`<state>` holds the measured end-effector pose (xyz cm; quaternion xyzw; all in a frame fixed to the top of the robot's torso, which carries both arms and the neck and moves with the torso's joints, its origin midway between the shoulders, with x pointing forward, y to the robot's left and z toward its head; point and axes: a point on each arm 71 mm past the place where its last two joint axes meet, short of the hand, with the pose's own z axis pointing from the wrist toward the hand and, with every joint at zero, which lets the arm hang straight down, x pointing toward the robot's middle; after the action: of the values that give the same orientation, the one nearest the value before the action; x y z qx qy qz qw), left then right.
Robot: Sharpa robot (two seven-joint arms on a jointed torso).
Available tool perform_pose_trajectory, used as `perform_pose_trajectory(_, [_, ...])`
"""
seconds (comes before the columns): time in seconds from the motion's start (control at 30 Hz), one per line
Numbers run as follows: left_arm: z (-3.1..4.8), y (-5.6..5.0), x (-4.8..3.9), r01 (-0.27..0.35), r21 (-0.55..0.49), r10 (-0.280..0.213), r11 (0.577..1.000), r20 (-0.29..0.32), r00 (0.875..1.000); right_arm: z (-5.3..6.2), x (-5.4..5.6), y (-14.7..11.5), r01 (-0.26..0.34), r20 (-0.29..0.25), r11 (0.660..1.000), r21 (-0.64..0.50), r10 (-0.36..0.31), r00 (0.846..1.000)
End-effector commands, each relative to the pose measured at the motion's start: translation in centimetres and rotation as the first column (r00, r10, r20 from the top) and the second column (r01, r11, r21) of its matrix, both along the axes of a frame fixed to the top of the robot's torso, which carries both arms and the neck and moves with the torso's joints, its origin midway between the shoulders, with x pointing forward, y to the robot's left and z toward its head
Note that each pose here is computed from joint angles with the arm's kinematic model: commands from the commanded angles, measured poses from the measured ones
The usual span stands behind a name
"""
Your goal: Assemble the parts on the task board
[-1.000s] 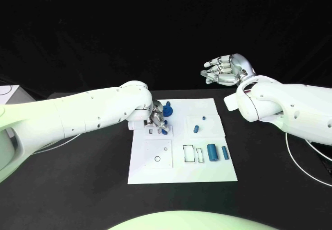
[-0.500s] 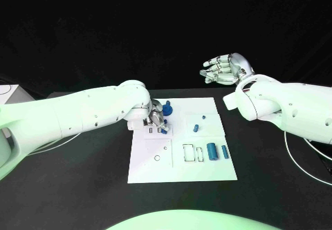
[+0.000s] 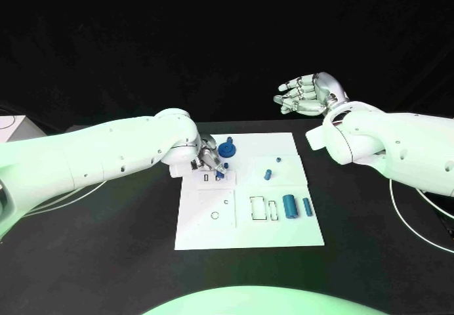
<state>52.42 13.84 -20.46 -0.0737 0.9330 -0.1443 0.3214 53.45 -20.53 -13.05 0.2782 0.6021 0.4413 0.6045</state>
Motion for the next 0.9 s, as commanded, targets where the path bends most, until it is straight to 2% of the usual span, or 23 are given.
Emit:
perform_pose_trajectory(0.03, [0.24, 0.17, 0.26, -0.006, 0.03, 0.005, 1.0, 0.055, 0.998, -0.06, -0.01, 0.03, -0.017, -0.003, 1.0, 0.0, 0.017, 1.0])
perform_pose_trajectory(0.37, [0.19, 0.42, 0.48, -0.018, 0.07, 0.013, 0.997, 0.071, 0.997, -0.14, 0.01, -0.03, -0.016, -0.006, 1.0, 0.0, 0.016, 1.0])
perform_pose_trajectory(0.9, [0.14, -0.49, 0.48, -0.012, 0.093, 0.003, 0.996, 0.103, 0.995, -0.22, -0.05, 0.03, -0.023, -0.011, 1.0, 0.001, 0.023, 1.0])
